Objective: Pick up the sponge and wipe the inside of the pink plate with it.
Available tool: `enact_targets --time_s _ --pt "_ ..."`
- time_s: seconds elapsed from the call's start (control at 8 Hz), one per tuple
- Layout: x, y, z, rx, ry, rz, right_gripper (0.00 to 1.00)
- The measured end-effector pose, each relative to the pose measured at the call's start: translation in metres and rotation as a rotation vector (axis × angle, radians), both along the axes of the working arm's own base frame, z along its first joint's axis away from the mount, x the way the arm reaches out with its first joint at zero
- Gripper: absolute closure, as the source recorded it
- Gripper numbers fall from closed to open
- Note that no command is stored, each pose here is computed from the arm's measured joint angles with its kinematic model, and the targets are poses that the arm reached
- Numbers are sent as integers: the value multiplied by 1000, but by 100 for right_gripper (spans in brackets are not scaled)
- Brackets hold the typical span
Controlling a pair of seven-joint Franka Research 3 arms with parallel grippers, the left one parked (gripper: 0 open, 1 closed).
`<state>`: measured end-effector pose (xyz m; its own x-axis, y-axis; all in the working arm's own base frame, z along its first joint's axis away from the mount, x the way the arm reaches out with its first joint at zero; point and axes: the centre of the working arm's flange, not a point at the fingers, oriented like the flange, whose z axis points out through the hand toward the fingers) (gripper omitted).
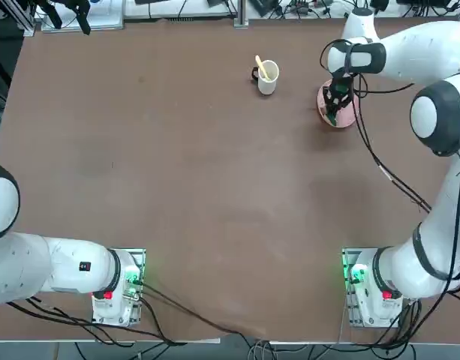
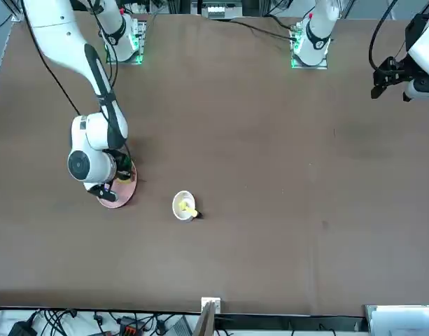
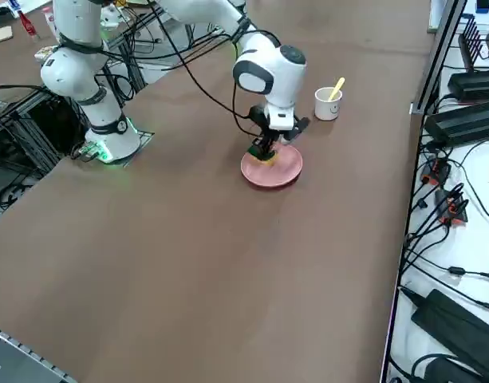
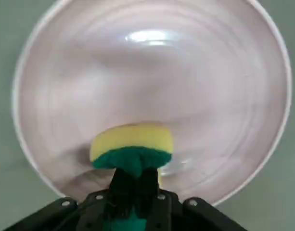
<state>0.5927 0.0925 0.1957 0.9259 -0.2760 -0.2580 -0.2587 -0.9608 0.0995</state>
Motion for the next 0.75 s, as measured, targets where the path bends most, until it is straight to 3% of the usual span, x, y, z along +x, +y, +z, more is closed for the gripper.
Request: enact_targets --time_s 0.75 --pt "-5 -35 -2 -5 18 16 94"
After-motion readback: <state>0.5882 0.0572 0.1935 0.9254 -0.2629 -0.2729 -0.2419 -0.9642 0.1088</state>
